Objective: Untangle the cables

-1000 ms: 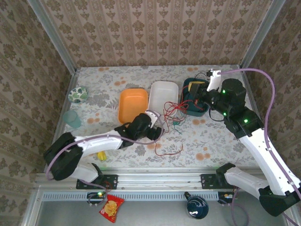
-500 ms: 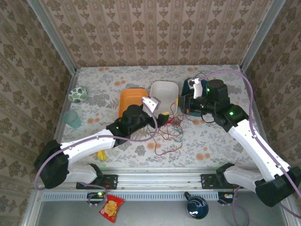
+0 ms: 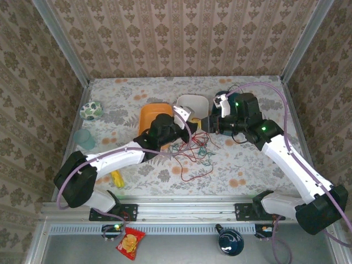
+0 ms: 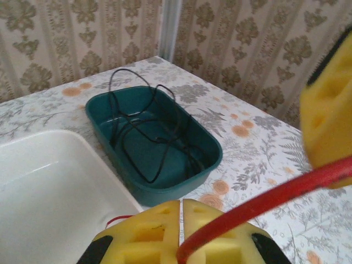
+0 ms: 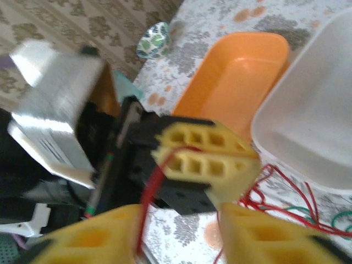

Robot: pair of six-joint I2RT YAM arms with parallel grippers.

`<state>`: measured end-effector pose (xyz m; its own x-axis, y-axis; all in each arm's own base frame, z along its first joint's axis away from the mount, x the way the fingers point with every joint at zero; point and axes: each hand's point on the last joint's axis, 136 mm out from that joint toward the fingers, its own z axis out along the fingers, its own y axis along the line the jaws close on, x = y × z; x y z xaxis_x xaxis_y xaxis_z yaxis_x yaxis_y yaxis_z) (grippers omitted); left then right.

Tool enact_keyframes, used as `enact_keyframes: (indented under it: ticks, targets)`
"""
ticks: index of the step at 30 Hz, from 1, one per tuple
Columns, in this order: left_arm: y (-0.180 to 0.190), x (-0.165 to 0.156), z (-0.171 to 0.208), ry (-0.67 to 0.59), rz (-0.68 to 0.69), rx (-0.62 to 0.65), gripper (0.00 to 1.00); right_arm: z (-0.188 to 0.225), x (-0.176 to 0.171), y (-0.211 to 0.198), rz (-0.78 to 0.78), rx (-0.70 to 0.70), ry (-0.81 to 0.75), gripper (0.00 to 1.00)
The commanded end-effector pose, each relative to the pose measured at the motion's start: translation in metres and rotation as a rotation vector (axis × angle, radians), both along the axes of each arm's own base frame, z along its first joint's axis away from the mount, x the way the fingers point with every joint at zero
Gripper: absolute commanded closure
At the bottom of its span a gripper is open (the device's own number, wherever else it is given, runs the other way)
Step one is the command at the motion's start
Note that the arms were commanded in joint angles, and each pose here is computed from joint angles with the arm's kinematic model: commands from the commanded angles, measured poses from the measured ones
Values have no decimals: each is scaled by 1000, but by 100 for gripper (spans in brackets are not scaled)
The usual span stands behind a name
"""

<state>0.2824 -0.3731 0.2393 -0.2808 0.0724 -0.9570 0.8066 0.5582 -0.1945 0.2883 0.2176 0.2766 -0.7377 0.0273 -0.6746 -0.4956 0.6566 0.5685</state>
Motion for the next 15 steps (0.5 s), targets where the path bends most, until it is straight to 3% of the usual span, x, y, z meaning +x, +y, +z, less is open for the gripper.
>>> enact_keyframes:
  ticks: [1, 6, 15]
  targets:
    - [12, 14, 20, 29, 85, -101, 100, -51, 5, -17, -108, -110, 104, 29]
    - [15, 9, 20, 84, 76, -163, 100, -101, 10, -10, -117, -129, 210, 24]
    - [17, -2, 23, 100, 40, -185, 100, -139, 34, 17, -94, -122, 278, 24]
